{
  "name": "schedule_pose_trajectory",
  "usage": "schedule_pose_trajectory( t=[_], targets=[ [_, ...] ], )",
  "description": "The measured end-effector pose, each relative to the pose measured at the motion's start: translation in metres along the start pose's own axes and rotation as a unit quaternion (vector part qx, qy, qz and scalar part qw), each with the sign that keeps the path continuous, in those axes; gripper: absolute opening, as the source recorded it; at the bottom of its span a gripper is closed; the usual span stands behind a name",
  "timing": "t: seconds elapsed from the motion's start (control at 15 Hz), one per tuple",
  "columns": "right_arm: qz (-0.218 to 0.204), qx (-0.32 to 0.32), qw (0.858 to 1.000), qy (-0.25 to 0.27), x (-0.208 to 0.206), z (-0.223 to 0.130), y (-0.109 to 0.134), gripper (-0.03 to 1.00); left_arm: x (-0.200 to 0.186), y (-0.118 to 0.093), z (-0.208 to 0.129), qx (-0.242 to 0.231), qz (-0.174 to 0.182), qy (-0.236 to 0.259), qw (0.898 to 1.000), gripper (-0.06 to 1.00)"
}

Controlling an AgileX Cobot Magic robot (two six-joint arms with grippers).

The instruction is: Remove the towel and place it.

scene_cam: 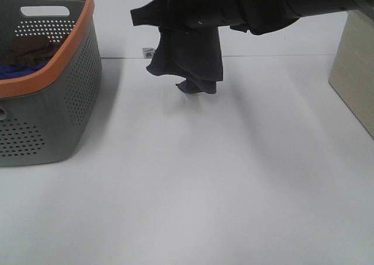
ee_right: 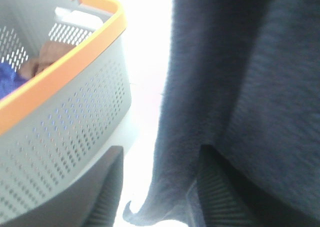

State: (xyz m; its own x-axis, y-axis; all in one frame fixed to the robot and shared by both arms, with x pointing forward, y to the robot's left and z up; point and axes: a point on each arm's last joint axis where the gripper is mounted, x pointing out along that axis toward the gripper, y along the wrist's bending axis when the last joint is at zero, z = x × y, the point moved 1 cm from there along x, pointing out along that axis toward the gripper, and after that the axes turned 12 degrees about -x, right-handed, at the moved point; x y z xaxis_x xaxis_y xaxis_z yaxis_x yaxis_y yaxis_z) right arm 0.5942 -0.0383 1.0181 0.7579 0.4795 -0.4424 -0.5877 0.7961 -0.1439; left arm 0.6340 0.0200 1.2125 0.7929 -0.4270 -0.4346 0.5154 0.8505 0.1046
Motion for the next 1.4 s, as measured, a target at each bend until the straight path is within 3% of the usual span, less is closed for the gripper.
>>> schedule_pose_trajectory(
  t=[0.2, 0.47, 0.8, 1.07, 1.27, 1.4],
  targets=[
    [0.035, -0.069, 0.997, 0.002, 0.000, -0.001, 0.007, 0.40, 0.000, 0.000, 0.000, 0.000, 0.000, 0.000, 1.000, 0.00],
    [0.091, -0.068, 0.993, 0.038, -0.004, -0.026, 0.020, 0.40, 0.000, 0.000, 0.000, 0.000, 0.000, 0.000, 1.000, 0.00],
    [0.008, -0.062, 0.997, 0.051, -0.002, -0.036, 0.004, 0.40, 0.000, 0.000, 0.000, 0.000, 0.000, 0.000, 1.000, 0.00],
    [-0.016, -0.041, 0.998, 0.052, 0.009, -0.037, 0.000, 0.40, 0.000, 0.000, 0.000, 0.000, 0.000, 0.000, 1.000, 0.00],
    [-0.078, -0.035, 0.995, 0.050, 0.015, -0.038, -0.011, 0.40, 0.000, 0.000, -0.001, 0.000, 0.000, 0.003, 1.000, 0.00],
    [-0.080, -0.025, 0.995, 0.046, 0.016, -0.035, -0.012, 0.40, 0.000, 0.000, -0.002, 0.000, 0.000, 0.009, 1.000, 0.00]
  ],
)
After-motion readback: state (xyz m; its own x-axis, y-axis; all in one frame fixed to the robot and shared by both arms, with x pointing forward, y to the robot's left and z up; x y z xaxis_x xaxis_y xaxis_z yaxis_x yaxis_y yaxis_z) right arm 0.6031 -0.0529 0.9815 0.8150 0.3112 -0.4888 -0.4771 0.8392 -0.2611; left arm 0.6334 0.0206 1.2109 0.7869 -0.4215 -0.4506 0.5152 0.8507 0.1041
